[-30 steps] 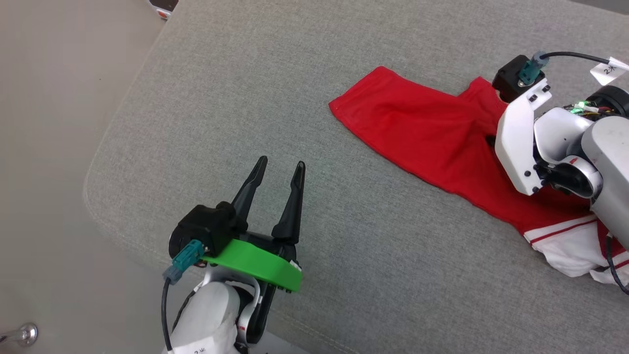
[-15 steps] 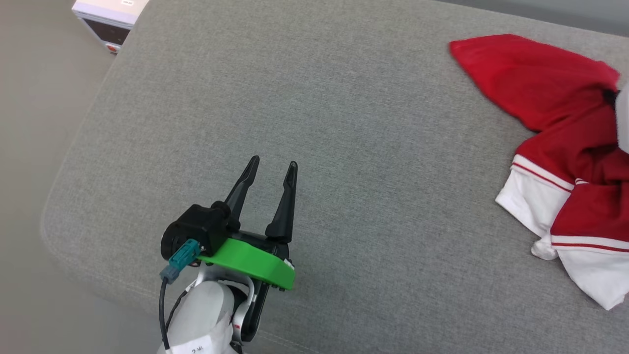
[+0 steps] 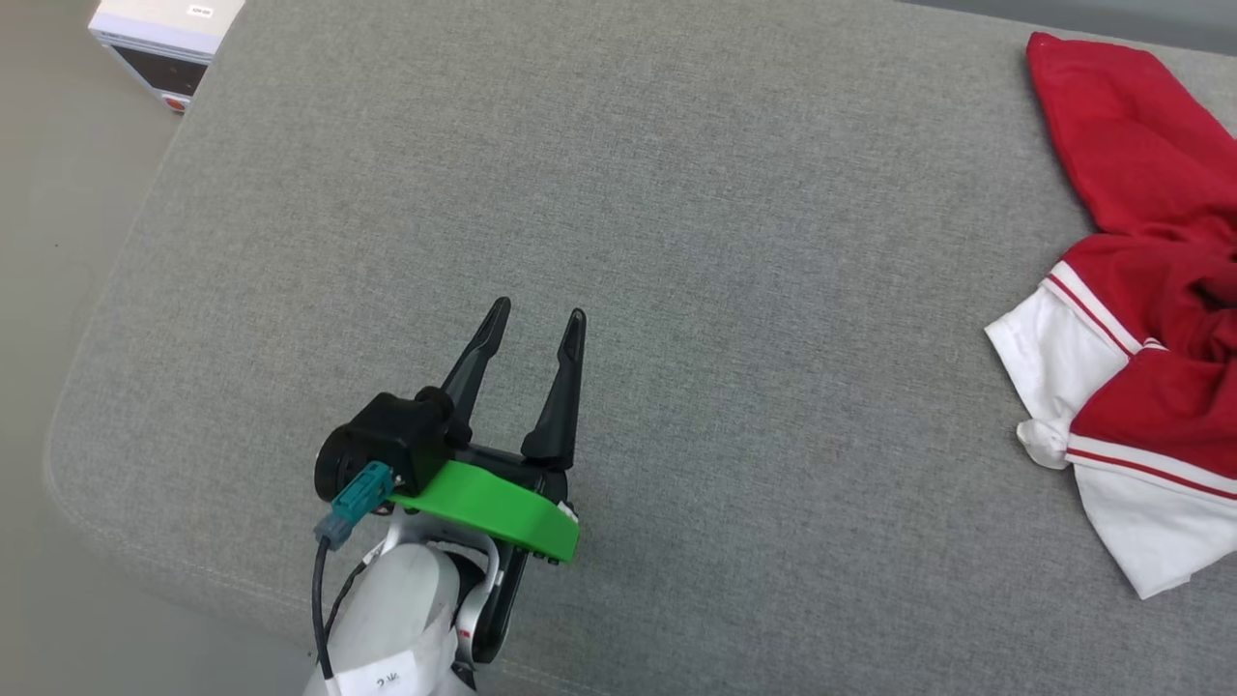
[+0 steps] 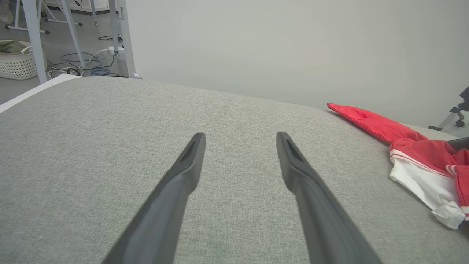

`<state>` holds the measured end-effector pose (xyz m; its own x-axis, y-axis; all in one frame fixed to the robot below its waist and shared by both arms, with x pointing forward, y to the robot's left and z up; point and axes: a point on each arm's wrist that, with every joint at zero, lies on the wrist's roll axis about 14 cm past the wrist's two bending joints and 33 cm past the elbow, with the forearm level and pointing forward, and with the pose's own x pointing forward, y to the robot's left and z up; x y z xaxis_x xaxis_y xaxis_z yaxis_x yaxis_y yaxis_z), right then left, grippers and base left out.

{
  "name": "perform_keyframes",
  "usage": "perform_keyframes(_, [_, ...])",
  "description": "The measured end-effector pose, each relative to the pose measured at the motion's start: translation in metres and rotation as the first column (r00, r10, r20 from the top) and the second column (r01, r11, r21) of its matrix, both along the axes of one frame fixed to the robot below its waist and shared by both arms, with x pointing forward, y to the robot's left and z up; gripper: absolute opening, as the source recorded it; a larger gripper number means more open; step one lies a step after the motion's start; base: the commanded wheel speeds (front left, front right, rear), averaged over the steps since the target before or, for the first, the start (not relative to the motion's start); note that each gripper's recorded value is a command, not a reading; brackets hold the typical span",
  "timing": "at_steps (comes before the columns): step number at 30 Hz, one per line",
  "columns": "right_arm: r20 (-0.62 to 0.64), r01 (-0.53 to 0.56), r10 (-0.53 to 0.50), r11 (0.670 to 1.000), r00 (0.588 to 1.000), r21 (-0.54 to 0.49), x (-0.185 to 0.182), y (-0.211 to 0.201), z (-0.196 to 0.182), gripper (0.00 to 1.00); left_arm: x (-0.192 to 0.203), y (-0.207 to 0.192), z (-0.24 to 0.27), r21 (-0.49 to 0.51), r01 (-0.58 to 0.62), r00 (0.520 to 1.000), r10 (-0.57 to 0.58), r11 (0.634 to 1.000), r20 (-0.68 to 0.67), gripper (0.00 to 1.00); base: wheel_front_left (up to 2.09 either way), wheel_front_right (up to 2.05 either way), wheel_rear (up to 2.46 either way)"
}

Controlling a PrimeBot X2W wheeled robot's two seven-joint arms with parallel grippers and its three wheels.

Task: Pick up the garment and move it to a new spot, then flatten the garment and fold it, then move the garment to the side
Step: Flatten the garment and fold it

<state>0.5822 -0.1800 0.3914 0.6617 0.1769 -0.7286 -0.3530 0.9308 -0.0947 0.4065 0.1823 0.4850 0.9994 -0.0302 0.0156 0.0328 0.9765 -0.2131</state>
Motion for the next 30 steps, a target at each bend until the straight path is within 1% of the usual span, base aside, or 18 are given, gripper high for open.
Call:
perform_keyframes(4, [0.051, 0.006, -0.007, 1.0, 0.999, 0.025, 0.001, 0.003, 0.009, 1.0, 0.0, -0.001, 0.003, 0.001, 0.003, 1.0, -0.003, 1.0, 0.01, 1.0, 0.0, 0.0, 0.0])
perform_keyframes(9, [0.162, -0.01, -0.004, 0.996, 0.987, 0.085, 0.0, 0.011, 0.036, 1.0, 0.0, -0.005, 0.013, 0.013, 0.016, 0.999, -0.017, 1.0, 0.038, 1.0, 0.0, 0.0, 0.0])
perform_keyframes(11, [0.218, -0.019, -0.003, 0.995, 0.976, 0.098, -0.001, 0.01, 0.051, 1.0, 0.0, -0.007, 0.017, 0.015, 0.024, 0.998, -0.024, 1.0, 0.051, 1.0, 0.0, 0.0, 0.0])
perform_keyframes(15, [0.347, -0.037, -0.012, 0.99, 0.938, 0.134, -0.006, 0.006, 0.086, 1.0, -0.001, -0.015, 0.026, 0.011, 0.049, 0.996, -0.049, 0.999, 0.077, 1.0, 0.0, 0.0, 0.0])
perform_keyframes(18, [0.454, -0.061, -0.029, 0.981, 0.89, 0.182, -0.015, 0.006, 0.113, 1.0, -0.003, -0.021, 0.03, 0.004, 0.065, 0.994, -0.065, 0.998, 0.09, 1.0, 0.0, 0.0, 0.0])
perform_keyframes(20, [0.544, -0.079, -0.052, 0.973, 0.837, 0.215, -0.023, 0.004, 0.137, 1.0, -0.005, -0.026, 0.033, -0.001, 0.078, 0.992, -0.077, 0.997, 0.1, 1.0, 0.0, 0.0, 0.0])
perform_keyframes(23, [0.637, -0.096, -0.084, 0.965, 0.766, 0.242, -0.041, -0.003, 0.158, 1.0, -0.007, -0.035, 0.038, -0.01, 0.103, 0.988, -0.101, 0.995, 0.116, 1.0, 0.0, 0.0, 0.0])
perform_keyframes(26, [0.689, -0.104, -0.118, 0.956, 0.715, 0.273, -0.067, -0.008, 0.165, 1.0, -0.01, -0.044, 0.04, -0.022, 0.13, 0.984, -0.126, 0.991, 0.122, 1.0, 0.0, 0.0, 0.0])
perform_keyframes(28, [0.713, -0.106, -0.134, 0.954, 0.688, 0.282, -0.086, -0.011, 0.166, 1.0, -0.012, -0.051, 0.042, -0.029, 0.148, 0.981, -0.143, 0.989, 0.128, 1.0, 0.0, 0.0, 0.0])
perform_keyframes(30, [0.737, -0.093, -0.172, 0.948, 0.653, 0.304, -0.105, -0.017, 0.17, 1.0, -0.014, -0.057, 0.044, -0.039, 0.166, 0.978, -0.16, 0.985, 0.134, 1.0, 0.0, 0.0, 0.0])
